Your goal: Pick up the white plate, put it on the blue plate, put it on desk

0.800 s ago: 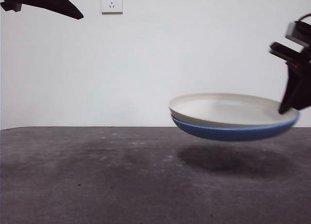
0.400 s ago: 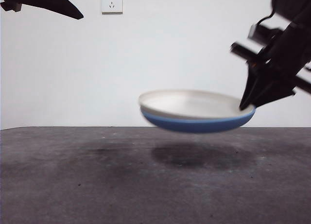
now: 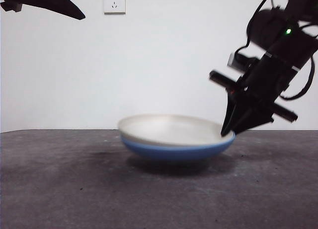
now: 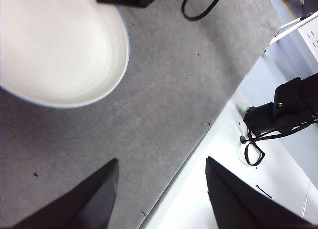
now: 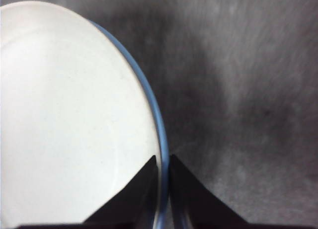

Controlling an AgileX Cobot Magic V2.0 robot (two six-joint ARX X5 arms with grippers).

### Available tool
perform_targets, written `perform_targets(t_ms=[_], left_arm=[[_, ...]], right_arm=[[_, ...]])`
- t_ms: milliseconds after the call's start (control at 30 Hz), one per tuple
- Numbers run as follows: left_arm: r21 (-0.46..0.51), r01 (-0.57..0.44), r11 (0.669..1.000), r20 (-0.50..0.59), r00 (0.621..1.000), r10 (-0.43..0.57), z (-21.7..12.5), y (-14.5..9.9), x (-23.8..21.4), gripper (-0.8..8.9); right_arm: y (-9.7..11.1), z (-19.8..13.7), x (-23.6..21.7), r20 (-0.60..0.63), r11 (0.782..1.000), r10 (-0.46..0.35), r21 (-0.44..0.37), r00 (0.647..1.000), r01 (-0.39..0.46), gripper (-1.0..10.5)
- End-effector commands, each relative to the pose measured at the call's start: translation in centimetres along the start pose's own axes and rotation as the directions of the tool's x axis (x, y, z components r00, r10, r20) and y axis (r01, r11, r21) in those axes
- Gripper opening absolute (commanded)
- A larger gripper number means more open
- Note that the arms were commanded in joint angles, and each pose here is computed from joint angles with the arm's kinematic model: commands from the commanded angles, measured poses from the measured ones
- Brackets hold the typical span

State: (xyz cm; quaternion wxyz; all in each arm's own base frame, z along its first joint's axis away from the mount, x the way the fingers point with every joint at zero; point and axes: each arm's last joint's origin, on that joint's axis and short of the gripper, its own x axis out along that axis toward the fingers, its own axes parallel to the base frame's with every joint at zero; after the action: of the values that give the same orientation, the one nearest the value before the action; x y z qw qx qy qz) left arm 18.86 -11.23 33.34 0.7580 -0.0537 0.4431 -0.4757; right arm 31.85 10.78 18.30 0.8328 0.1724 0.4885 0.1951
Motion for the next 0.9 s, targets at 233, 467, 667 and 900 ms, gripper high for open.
perform_targets(t_ms=[233,467,667,900], left_arm=[[0.028,0.01,1.0,0.008,1.0,-0.01,0.3,-0.2,0.0,2.8],[0.028,0.01,1.0,0.008,1.0,-0.01,0.3,-0.2,0.0,2.8],[0.028,0.01,1.0,0.008,1.0,-0.01,0.3,-0.2,0.0,2.8],[0.028,0.01,1.0,0.008,1.0,-0.01,0.3,-0.2,0.0,2.8]], right_arm=[[0.1,-0.3,2.2,-0.033,1.0,-0.012,0.014,0.999,0.013,0.1],[0.0,-0.4,2.2,-0.041,1.0,-0.016,0.018,0.999,0.017,0.4],[0.1,-0.3,2.0,-0.035,1.0,-0.014,0.017,0.999,0.014,2.6],[1.2,0.7,-0.9,0.081,0.999,-0.041,-0.018,0.996,0.043,2.9]])
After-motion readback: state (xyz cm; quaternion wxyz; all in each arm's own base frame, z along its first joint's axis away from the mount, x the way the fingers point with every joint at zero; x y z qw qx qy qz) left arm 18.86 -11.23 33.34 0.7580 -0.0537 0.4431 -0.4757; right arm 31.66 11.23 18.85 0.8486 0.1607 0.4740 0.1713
